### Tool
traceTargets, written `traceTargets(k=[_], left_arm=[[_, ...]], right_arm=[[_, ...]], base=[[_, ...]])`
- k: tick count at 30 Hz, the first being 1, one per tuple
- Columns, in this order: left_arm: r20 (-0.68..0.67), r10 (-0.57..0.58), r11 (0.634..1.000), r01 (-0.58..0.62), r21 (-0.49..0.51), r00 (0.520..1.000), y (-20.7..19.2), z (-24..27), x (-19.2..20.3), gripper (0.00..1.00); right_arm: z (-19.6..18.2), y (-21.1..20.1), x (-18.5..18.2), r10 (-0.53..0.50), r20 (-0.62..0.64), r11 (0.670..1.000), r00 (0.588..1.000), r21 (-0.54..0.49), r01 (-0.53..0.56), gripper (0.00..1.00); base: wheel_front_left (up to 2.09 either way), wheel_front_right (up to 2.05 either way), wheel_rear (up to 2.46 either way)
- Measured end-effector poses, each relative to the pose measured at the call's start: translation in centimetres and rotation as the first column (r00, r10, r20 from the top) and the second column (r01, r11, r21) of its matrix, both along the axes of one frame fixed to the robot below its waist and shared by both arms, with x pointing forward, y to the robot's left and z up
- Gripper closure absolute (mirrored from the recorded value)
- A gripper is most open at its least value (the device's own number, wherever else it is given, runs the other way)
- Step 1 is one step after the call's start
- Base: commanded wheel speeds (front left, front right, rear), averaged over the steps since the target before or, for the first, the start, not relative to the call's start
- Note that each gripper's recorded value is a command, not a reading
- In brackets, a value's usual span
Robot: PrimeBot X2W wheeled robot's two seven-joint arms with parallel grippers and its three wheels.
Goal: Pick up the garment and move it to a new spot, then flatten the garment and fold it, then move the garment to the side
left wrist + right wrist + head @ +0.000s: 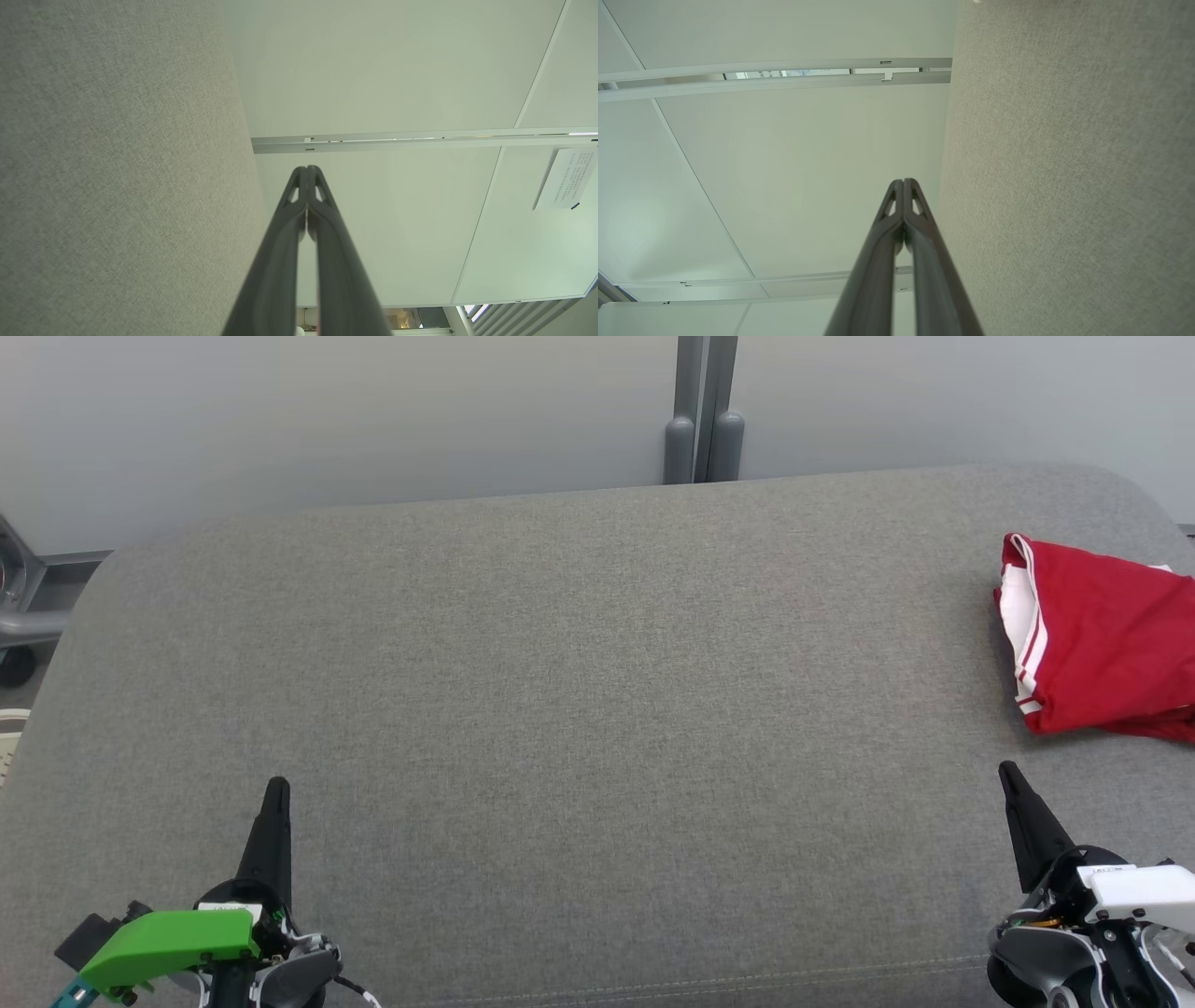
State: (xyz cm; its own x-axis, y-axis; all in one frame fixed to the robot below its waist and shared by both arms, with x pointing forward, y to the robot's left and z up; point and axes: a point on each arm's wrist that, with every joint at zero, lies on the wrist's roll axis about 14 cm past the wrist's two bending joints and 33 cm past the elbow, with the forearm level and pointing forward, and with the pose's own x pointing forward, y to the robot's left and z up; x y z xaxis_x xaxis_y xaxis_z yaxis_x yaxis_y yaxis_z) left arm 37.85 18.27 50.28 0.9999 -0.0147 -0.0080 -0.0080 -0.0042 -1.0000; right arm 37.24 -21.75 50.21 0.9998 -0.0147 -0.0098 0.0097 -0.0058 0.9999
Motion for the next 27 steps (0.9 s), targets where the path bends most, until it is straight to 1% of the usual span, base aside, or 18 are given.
traceTargets(k=[27], left_arm=[[0.000,0.000,1.000,0.000,-0.001,1.000,0.01,0.00,0.00,1.00]], right_arm=[[0.09,-0.03,0.06,-0.002,0.003,1.000,1.000,0.000,0.002,1.00]], base=[[0.00,0.00,0.00]])
